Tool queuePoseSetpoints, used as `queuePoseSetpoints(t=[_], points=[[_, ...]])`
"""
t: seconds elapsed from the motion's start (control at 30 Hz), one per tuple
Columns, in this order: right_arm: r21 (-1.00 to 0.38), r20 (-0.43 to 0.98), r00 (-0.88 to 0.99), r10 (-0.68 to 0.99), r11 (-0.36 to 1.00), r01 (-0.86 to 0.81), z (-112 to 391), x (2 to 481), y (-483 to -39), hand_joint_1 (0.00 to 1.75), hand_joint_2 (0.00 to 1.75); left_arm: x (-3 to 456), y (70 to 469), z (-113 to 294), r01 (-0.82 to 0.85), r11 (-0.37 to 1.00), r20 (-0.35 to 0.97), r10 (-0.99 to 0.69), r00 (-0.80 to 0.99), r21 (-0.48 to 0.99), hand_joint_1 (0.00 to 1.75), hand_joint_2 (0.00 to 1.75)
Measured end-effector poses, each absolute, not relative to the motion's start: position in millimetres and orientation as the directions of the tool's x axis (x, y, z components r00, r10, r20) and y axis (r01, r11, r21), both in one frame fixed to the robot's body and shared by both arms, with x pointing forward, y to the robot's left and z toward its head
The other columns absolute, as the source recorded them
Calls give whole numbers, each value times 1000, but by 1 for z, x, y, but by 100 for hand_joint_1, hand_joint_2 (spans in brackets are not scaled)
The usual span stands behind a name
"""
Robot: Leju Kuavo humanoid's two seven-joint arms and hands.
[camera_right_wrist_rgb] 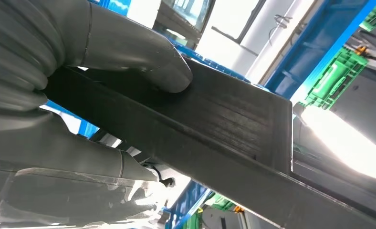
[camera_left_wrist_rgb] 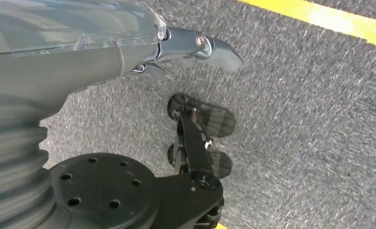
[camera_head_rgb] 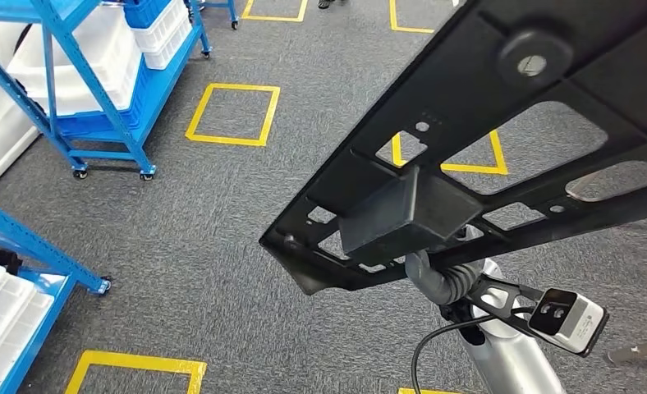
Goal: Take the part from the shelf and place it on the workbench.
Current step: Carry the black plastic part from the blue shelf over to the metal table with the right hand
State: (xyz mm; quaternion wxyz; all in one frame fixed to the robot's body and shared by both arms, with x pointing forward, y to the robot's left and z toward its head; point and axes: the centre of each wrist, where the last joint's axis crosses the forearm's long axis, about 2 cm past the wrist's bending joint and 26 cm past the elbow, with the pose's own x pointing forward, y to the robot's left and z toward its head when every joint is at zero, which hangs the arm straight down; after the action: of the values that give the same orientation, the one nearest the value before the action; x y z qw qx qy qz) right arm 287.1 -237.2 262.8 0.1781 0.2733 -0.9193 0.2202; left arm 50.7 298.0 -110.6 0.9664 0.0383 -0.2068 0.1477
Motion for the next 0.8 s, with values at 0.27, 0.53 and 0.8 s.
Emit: queuePoseSetpoints(t=[0.27, 0.53, 0.8], points=[[-271, 464, -772, -435, 760, -591, 256, 282, -238, 175, 175, 49, 299, -111, -311, 950, 403, 278, 872, 19, 0, 175], [-233, 473, -761, -443, 770, -594, 251, 281, -243, 175, 175, 52, 298, -110, -282, 959, 408, 250, 878, 20, 0, 175], [-217, 480, -776, -410, 801, -558, 244, 270, -254, 175, 175, 49, 298, -111, -236, 972, 410, 209, 888, 14, 0, 175]])
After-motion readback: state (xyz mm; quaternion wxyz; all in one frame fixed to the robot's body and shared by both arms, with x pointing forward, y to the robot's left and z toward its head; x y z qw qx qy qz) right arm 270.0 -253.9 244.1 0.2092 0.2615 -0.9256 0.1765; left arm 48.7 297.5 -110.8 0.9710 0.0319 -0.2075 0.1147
